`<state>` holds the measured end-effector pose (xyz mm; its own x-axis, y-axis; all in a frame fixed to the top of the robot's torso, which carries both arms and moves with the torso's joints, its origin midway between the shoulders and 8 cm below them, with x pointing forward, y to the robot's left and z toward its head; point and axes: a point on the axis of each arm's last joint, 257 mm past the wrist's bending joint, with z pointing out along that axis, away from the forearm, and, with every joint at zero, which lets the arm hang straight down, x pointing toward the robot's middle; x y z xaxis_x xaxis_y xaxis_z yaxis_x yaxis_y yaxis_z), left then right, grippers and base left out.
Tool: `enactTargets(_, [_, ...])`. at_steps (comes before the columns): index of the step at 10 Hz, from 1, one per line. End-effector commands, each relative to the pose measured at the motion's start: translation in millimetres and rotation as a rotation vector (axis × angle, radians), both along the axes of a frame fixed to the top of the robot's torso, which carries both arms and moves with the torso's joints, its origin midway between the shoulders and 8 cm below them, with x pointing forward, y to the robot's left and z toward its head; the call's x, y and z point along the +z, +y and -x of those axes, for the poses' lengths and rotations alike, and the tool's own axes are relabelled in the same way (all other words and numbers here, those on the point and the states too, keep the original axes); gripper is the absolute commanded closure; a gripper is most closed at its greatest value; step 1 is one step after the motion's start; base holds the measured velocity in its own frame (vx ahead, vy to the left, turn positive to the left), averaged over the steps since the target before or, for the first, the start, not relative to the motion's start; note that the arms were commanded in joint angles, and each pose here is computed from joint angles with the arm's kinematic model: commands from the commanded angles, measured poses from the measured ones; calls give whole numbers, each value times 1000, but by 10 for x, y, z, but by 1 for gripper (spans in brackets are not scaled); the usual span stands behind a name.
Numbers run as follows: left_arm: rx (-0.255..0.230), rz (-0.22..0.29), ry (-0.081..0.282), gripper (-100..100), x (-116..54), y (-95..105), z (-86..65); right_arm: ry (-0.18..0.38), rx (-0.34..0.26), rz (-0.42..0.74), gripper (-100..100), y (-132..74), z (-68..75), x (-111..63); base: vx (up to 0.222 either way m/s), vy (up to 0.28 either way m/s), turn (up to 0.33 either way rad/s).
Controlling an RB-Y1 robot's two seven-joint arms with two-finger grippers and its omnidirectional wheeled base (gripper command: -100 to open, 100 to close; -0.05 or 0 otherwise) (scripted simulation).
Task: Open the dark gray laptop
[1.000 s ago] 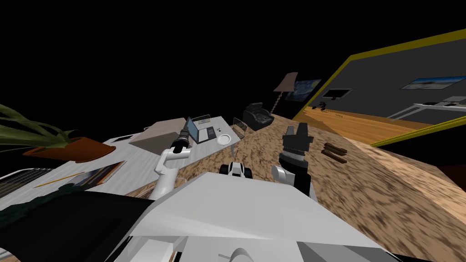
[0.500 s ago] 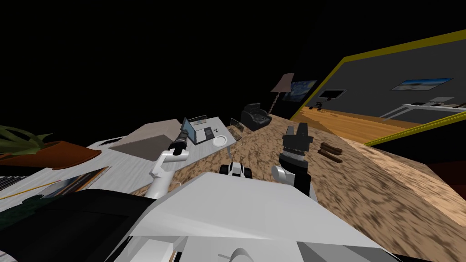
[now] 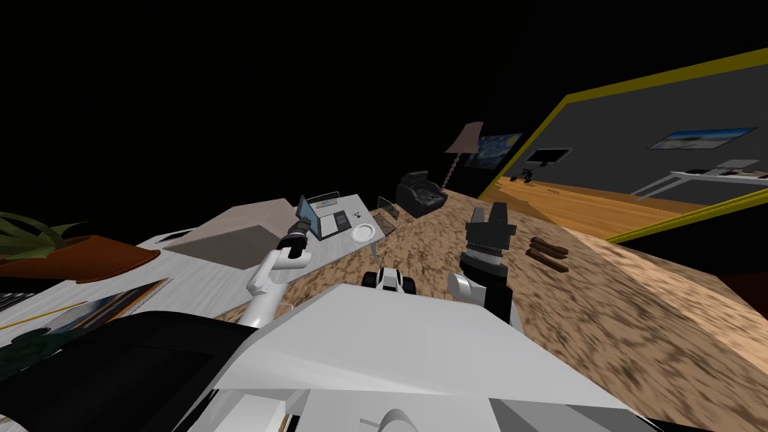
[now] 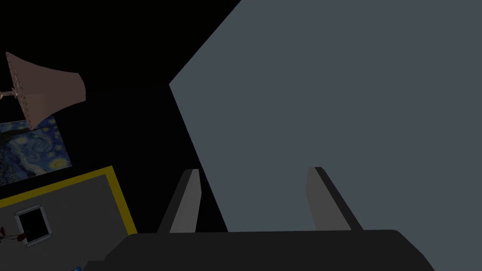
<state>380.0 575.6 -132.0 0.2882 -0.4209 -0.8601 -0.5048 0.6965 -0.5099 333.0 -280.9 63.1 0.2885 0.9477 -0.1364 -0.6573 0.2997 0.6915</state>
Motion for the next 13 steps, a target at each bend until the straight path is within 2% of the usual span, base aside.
enactTargets(1, [-9, -91, 66, 100, -124, 11, -3, 0, 0, 0, 0, 0, 0, 0, 47, -67, 7])
enactTargets(5, [-21, -229, 171, 100, -318, 47, 12, 0, 0, 0, 0, 0, 0, 0, 48, -74, 5])
enactTargets(6, [-7, -226, 143, 100, -190, 102, 19, 0, 0, 0, 0, 0, 0, 0, 17, -45, 18])
enactTargets(7, [-3, -262, 165, 100, -266, 80, -17, 0, 0, 0, 0, 0, 0, 0, 0, -12, 37])
enactTargets(8, [-2, -272, 168, 100, -258, 82, -16, 0, 0, 0, 0, 0, 0, 0, 5, -6, 8])
enactTargets(9, [0, -288, 183, 100, -349, 44, -61, 0, 0, 0, 0, 0, 0, 0, 7, 11, 18])
enactTargets(10, [3, -306, 191, 100, -336, 48, -58, 0, 0, 0, 0, 0, 0, 0, 3, 10, 7])
enactTargets(11, [1, -318, 205, 100, -433, -3, -111, 0, 0, 0, 0, 0, 0, 0, -3, 7, 43])
enactTargets(12, [4, -339, 214, 100, -418, 1, -108, 0, 0, 0, 0, 0, 0, 0, -5, -4, 11])
enactTargets(13, [0, -354, 232, 100, -517, -62, -166, 0, 0, 0, 0, 0, 0, 0, 0, 2, 29])
